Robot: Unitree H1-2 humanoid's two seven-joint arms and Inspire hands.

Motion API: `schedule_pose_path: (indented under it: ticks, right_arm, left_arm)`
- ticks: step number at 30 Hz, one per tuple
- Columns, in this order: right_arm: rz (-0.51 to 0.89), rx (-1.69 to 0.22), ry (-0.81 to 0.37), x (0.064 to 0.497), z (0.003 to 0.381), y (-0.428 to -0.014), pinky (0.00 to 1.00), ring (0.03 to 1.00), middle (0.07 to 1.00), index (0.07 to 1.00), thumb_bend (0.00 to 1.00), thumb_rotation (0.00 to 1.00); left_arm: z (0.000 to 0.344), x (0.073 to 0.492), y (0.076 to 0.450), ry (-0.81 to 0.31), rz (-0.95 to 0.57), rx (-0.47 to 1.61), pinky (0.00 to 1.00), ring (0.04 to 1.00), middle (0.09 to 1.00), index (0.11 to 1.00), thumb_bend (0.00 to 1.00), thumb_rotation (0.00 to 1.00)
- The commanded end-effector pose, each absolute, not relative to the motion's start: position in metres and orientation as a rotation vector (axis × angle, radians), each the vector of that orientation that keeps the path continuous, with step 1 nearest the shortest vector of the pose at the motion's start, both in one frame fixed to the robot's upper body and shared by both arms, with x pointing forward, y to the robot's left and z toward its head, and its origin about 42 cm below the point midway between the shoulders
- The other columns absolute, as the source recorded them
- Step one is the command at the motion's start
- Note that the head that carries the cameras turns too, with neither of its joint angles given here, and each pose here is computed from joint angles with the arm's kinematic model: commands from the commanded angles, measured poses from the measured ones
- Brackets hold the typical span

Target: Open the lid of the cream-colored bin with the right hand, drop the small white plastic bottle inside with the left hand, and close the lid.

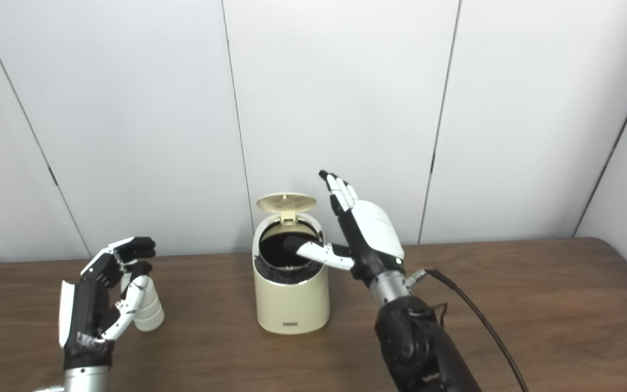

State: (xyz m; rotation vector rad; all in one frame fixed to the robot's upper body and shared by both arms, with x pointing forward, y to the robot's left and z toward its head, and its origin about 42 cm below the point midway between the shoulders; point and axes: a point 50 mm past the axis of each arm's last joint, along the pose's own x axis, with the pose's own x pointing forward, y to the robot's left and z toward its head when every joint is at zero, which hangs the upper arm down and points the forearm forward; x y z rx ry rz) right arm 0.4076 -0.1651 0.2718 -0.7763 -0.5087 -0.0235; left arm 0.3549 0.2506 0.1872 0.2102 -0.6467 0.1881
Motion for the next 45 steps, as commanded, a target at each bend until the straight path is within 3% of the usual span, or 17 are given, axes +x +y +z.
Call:
schedule_pose_path:
  ticks: [1, 2, 5, 6, 7, 8, 9, 11, 16, 19, 21, 25, 27, 29, 36, 42, 45]
  right_arm:
    - [-0.079, -0.686, -0.633, 0.400, 0.294, -0.164, 0.85, 0.969, 0.994, 0.992, 0.97, 0.87]
    - [-0.101, -0.669, -0.642, 0.396, 0.292, -0.167, 0.84, 0.955, 0.981, 0.977, 0.91, 0.82]
    - [-0.173, -0.663, -0.669, 0.387, 0.278, -0.181, 0.72, 0.861, 0.884, 0.870, 0.53, 0.68]
    - [-0.192, -0.661, -0.675, 0.384, 0.274, -0.185, 0.70, 0.831, 0.853, 0.841, 0.45, 0.61]
    - [-0.222, -0.650, -0.680, 0.382, 0.268, -0.191, 0.68, 0.815, 0.837, 0.826, 0.40, 0.58]
    - [-0.250, -0.643, -0.680, 0.379, 0.261, -0.197, 0.63, 0.767, 0.802, 0.788, 0.34, 0.43]
    - [-0.273, -0.635, -0.680, 0.377, 0.255, -0.202, 0.60, 0.741, 0.784, 0.769, 0.31, 0.34]
    - [-0.309, -0.622, -0.674, 0.373, 0.243, -0.211, 0.55, 0.705, 0.764, 0.743, 0.29, 0.25]
    - [-0.364, -0.598, -0.685, 0.363, 0.218, -0.230, 0.46, 0.622, 0.710, 0.715, 0.30, 0.15]
    - [-0.371, -0.604, -0.691, 0.359, 0.205, -0.239, 0.38, 0.537, 0.683, 0.723, 0.30, 0.21]
    - [-0.365, -0.603, -0.706, 0.357, 0.198, -0.244, 0.36, 0.516, 0.670, 0.728, 0.29, 0.20]
    - [-0.353, -0.582, -0.723, 0.357, 0.193, -0.249, 0.43, 0.585, 0.695, 0.727, 0.31, 0.29]
    - [-0.347, -0.590, -0.735, 0.359, 0.195, -0.249, 0.41, 0.562, 0.694, 0.728, 0.31, 0.35]
    - [-0.340, -0.593, -0.743, 0.359, 0.196, -0.250, 0.37, 0.531, 0.690, 0.726, 0.31, 0.36]
    - [-0.327, -0.585, -0.735, 0.361, 0.194, -0.249, 0.46, 0.616, 0.711, 0.716, 0.33, 0.36]
    - [-0.348, -0.589, -0.716, 0.361, 0.191, -0.249, 0.48, 0.625, 0.726, 0.700, 0.33, 0.30]
    - [-0.347, -0.594, -0.715, 0.361, 0.190, -0.250, 0.47, 0.613, 0.720, 0.697, 0.32, 0.27]
  left_arm:
    - [0.211, 0.362, 0.247, -0.738, 0.185, 0.200, 0.58, 0.668, 0.687, 0.675, 0.29, 0.38]
    - [0.211, 0.362, 0.247, -0.739, 0.184, 0.201, 0.58, 0.668, 0.687, 0.675, 0.29, 0.37]
    - [0.211, 0.363, 0.247, -0.737, 0.186, 0.202, 0.58, 0.668, 0.687, 0.675, 0.28, 0.37]
    - [0.211, 0.363, 0.247, -0.736, 0.186, 0.200, 0.58, 0.669, 0.688, 0.676, 0.28, 0.37]
    - [0.211, 0.363, 0.247, -0.735, 0.185, 0.196, 0.58, 0.669, 0.688, 0.676, 0.28, 0.37]
    - [0.211, 0.363, 0.247, -0.734, 0.185, 0.194, 0.58, 0.670, 0.689, 0.676, 0.28, 0.37]
    - [0.211, 0.363, 0.247, -0.735, 0.185, 0.192, 0.58, 0.670, 0.689, 0.676, 0.28, 0.36]
    - [0.211, 0.363, 0.248, -0.736, 0.187, 0.202, 0.58, 0.669, 0.688, 0.676, 0.28, 0.36]
    - [0.210, 0.364, 0.251, -0.733, 0.186, 0.217, 0.58, 0.667, 0.688, 0.677, 0.27, 0.36]
    - [0.210, 0.364, 0.252, -0.729, 0.184, 0.205, 0.58, 0.669, 0.688, 0.677, 0.29, 0.37]
    - [0.210, 0.364, 0.253, -0.728, 0.183, 0.206, 0.58, 0.670, 0.690, 0.678, 0.29, 0.36]
    - [0.210, 0.365, 0.252, -0.728, 0.182, 0.215, 0.58, 0.671, 0.691, 0.679, 0.28, 0.35]
    - [0.210, 0.366, 0.252, -0.729, 0.182, 0.213, 0.58, 0.670, 0.690, 0.678, 0.28, 0.35]
    - [0.210, 0.365, 0.251, -0.731, 0.184, 0.209, 0.58, 0.667, 0.689, 0.677, 0.28, 0.35]
    - [0.222, 0.362, 0.251, -0.773, 0.187, 0.176, 0.59, 0.667, 0.685, 0.676, 0.29, 0.37]
    - [0.255, 0.349, 0.255, -0.875, 0.248, 0.238, 0.58, 0.676, 0.704, 0.694, 0.38, 0.38]
    - [0.273, 0.343, 0.262, -0.893, 0.275, 0.294, 0.64, 0.737, 0.765, 0.740, 0.51, 0.44]
